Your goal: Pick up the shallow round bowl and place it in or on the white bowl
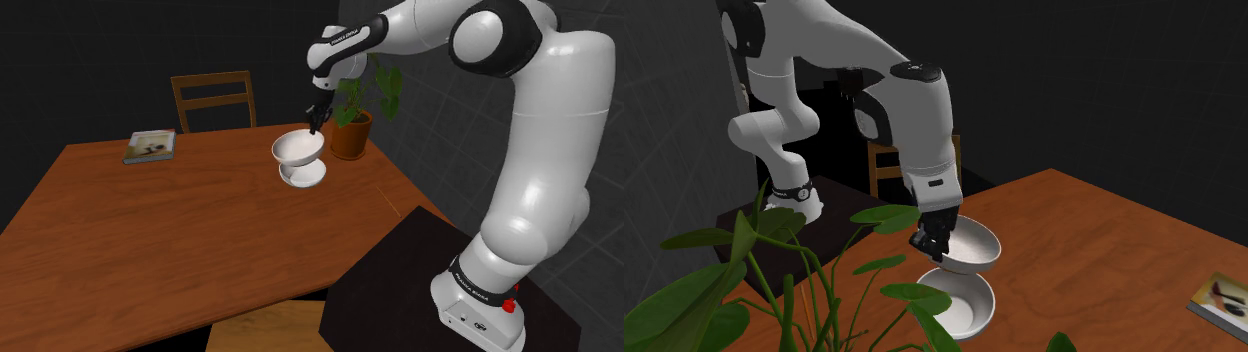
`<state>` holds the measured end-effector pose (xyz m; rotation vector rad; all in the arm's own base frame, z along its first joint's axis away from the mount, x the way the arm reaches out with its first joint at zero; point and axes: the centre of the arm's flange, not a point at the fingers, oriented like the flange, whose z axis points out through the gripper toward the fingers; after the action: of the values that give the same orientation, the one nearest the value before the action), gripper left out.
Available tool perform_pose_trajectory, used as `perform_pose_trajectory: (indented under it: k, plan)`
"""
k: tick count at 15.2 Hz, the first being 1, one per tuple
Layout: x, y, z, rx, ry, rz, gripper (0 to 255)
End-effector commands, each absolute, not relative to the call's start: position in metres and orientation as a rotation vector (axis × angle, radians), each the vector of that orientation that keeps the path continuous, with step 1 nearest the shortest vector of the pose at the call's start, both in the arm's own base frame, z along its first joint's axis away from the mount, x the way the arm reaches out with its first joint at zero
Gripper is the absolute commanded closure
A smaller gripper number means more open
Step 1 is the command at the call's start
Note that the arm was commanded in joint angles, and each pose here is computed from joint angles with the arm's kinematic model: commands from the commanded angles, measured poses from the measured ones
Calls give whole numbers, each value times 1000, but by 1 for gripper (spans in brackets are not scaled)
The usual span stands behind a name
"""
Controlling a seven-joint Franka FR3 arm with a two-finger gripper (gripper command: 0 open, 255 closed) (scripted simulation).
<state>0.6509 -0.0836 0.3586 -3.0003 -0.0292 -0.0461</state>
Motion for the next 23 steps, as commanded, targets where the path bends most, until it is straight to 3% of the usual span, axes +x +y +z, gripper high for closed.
perform_pose_trajectory:
  k: [1,23]
  plan:
    - [654,-109,363,-3000,-31,-47,255]
    - [660,-130,257,-3000,-31,-47,255]
